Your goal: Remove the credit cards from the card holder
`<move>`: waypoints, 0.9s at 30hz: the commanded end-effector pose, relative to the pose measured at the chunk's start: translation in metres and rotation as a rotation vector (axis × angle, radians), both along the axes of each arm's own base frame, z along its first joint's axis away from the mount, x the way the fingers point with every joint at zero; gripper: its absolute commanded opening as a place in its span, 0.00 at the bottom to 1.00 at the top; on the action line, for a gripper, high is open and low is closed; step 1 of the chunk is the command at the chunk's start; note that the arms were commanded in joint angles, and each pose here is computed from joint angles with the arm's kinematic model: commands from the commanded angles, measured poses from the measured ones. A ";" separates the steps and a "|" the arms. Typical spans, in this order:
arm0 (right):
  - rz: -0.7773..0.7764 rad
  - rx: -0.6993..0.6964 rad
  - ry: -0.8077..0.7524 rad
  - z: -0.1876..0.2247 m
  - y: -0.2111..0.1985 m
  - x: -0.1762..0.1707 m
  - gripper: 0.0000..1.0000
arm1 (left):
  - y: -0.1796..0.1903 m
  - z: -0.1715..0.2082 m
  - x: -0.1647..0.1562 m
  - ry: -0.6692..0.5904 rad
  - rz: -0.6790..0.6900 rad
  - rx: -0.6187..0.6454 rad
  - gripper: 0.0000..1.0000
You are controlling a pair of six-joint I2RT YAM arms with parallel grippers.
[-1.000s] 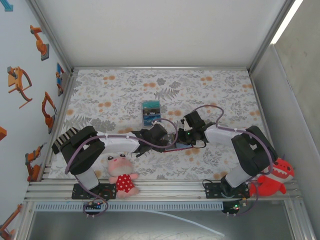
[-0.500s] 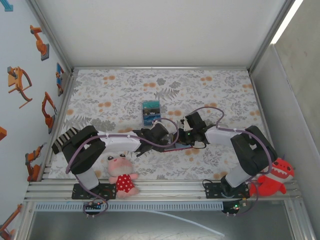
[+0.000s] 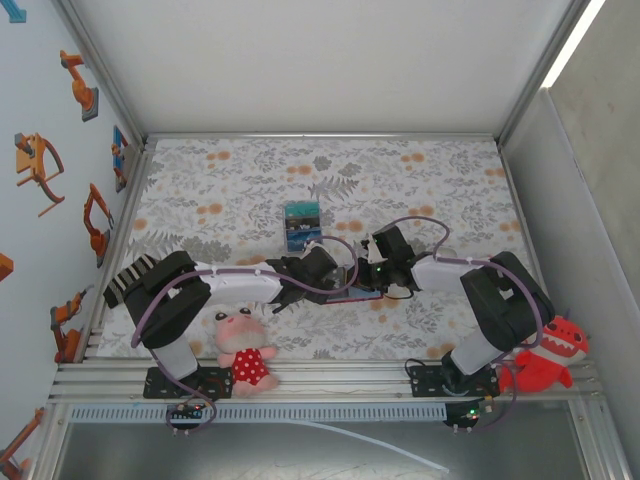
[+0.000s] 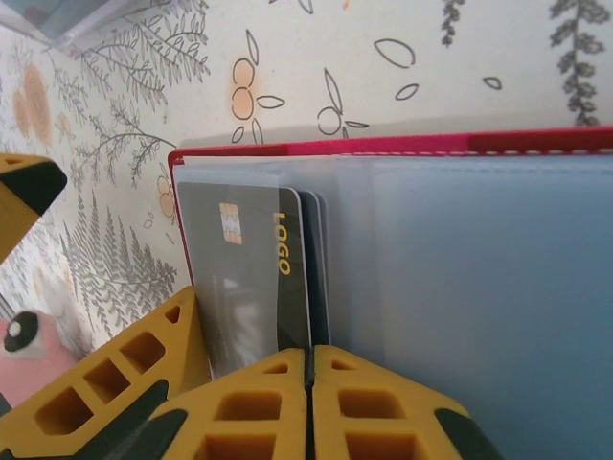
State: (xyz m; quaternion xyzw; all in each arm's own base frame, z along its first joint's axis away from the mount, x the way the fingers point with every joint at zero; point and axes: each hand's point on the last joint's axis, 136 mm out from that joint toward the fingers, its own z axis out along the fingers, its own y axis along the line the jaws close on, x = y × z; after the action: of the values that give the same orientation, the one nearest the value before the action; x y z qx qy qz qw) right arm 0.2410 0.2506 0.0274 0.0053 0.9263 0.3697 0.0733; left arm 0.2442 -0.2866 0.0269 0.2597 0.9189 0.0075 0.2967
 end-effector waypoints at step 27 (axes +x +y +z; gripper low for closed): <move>-0.017 -0.125 -0.068 0.010 -0.026 0.007 0.00 | 0.011 0.006 0.002 -0.029 0.008 0.055 0.97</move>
State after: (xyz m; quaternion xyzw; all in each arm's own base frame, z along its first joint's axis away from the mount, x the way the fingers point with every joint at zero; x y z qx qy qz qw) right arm 0.2414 0.2294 0.0271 0.0016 0.9422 0.3224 0.0908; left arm 0.2461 -0.2843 0.0287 0.2564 0.9182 0.0159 0.3015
